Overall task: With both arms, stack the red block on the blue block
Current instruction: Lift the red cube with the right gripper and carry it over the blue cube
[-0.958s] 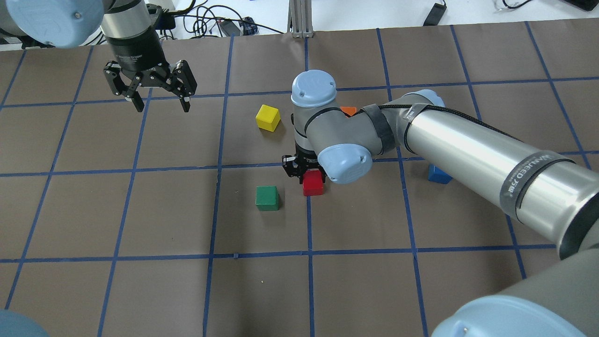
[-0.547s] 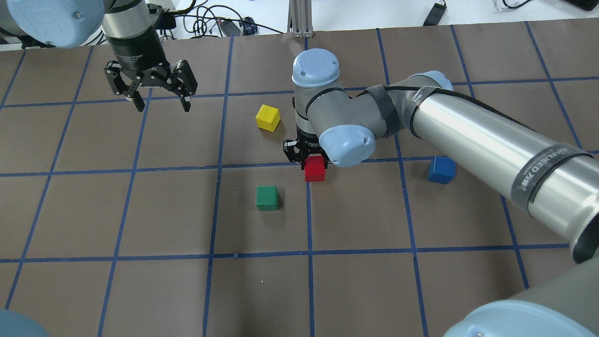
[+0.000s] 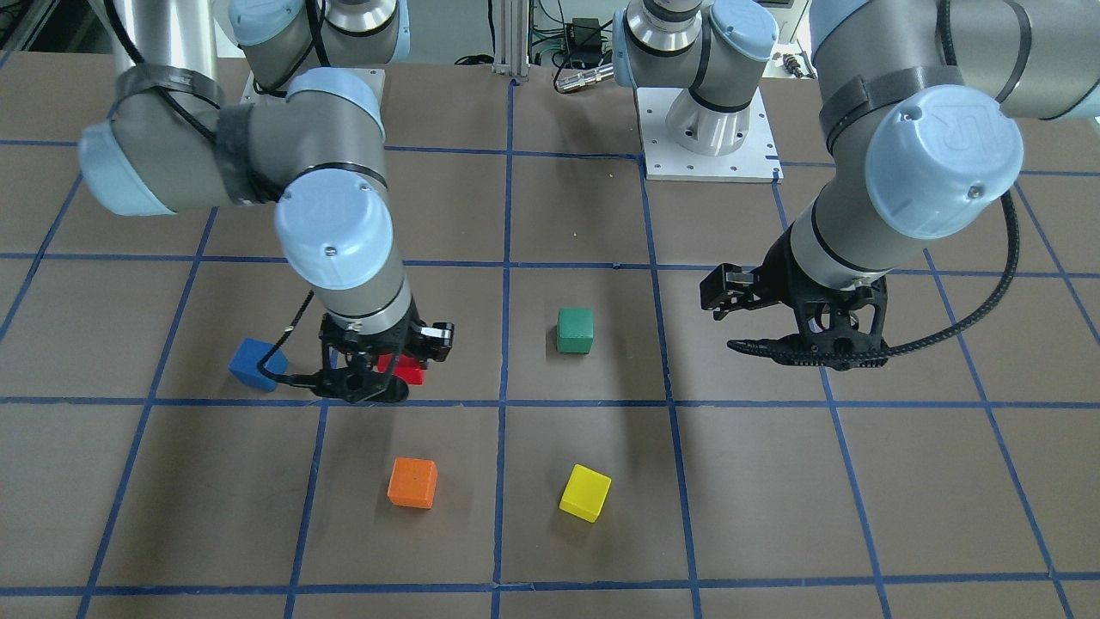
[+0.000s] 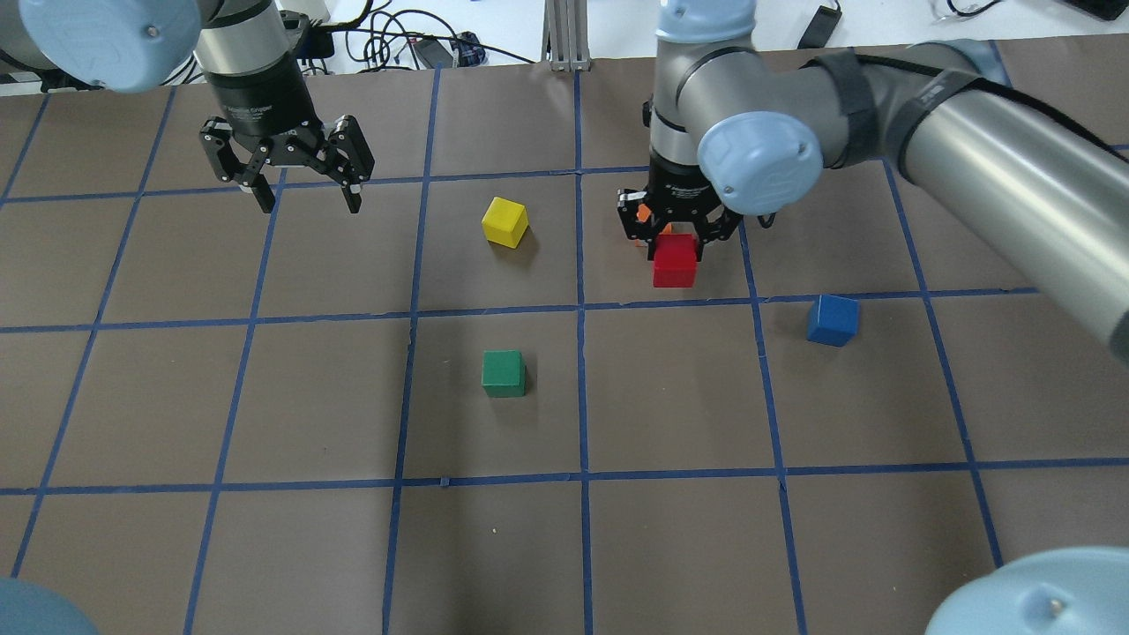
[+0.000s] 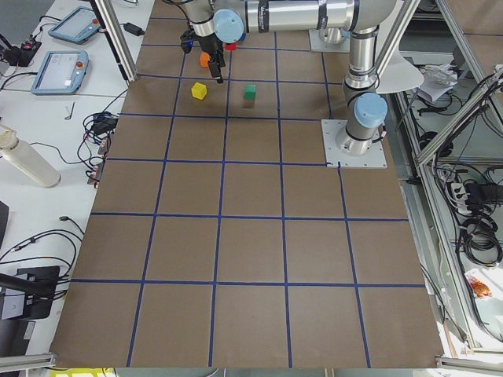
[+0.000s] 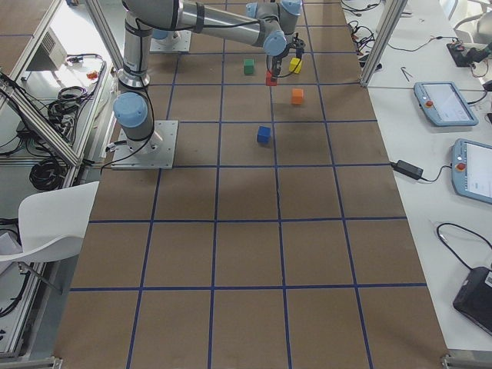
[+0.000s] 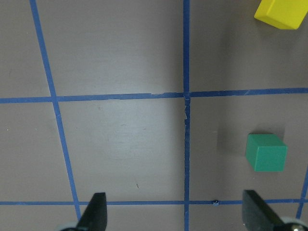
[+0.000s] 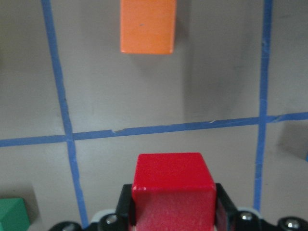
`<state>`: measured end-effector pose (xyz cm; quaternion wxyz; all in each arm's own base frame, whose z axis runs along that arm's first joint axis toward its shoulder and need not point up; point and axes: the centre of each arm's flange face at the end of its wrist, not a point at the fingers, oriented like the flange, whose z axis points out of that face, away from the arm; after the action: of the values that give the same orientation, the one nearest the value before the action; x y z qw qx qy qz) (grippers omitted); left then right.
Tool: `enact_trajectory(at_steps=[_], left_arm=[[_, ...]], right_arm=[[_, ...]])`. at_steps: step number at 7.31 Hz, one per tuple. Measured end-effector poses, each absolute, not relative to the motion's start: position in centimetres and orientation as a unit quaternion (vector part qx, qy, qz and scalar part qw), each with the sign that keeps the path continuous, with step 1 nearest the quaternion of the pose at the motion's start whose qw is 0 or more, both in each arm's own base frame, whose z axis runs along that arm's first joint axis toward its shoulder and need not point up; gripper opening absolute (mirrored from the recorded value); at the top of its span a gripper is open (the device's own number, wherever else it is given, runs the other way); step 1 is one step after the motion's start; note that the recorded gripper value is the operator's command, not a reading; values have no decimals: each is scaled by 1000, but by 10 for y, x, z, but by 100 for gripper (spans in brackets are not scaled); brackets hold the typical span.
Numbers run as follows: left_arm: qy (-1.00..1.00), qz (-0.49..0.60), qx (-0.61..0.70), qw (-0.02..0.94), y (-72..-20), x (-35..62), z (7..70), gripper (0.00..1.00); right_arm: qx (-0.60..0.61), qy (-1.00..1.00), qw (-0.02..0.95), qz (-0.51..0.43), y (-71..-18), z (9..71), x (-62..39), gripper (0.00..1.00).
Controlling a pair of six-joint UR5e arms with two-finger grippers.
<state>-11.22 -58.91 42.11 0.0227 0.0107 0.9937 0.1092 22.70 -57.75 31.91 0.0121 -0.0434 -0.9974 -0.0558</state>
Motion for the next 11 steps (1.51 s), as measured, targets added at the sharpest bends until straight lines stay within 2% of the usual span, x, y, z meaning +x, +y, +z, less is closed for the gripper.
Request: enact_trajectory(at_steps=[2,5,11], left_arm=[[993,115,9,22,-587,-115,413,100],[993,114,8,23,-584,-116,413,100],[993,118,9,25,-585,-116,408,100]], right_arm=[[-68,-996,26,-59,-588,333,161,0],[-91,-992,28,-86,-590,324,99,0],[-114,-988,22,-98,-578,287,45,0]])
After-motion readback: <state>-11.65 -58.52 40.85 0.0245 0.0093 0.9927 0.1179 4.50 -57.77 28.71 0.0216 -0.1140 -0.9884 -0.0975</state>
